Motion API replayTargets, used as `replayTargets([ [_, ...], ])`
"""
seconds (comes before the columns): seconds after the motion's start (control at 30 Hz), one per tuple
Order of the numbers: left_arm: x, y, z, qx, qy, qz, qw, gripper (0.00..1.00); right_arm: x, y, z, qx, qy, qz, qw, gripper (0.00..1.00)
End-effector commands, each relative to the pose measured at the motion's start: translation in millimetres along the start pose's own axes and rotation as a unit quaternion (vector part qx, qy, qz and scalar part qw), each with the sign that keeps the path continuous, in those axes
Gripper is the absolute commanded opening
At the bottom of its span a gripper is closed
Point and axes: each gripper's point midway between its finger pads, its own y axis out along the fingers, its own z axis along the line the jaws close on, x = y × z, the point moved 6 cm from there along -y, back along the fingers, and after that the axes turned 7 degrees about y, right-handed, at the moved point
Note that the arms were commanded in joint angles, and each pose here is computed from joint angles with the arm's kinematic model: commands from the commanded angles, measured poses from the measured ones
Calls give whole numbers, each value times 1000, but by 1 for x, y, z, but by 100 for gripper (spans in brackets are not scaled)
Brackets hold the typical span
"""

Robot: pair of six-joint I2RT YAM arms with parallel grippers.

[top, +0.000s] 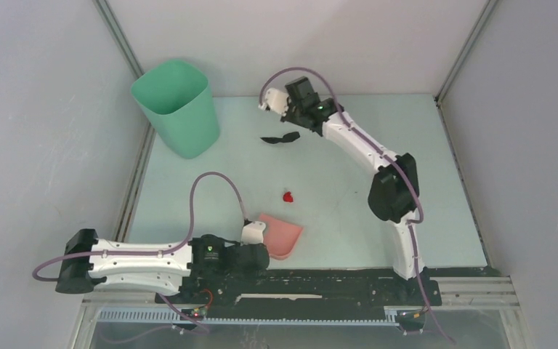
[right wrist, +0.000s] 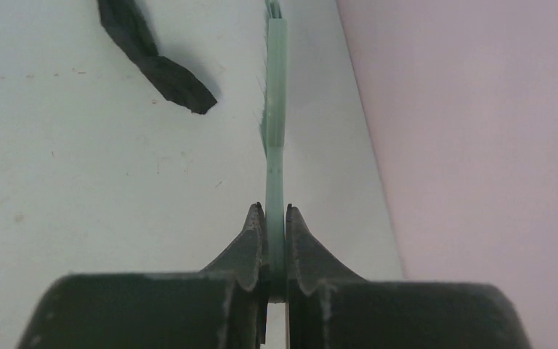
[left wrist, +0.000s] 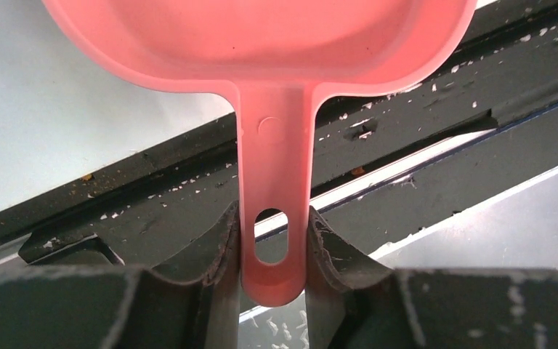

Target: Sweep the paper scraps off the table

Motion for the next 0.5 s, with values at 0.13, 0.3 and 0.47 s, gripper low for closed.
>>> replayTargets([
  [0.13, -15, 3, -6, -3, 6, 24, 1000, 0, 31, 35, 54, 2, -274, -15, 962, 0],
  [0.3, -26, 3, 2, -11, -5, 32, 999, 0, 17, 34, 84, 40, -363, 9, 931, 0],
  [0.47, -21, -1, 7, -8, -11, 11, 1000, 0, -8, 2, 106, 106, -351, 57, 929, 0],
])
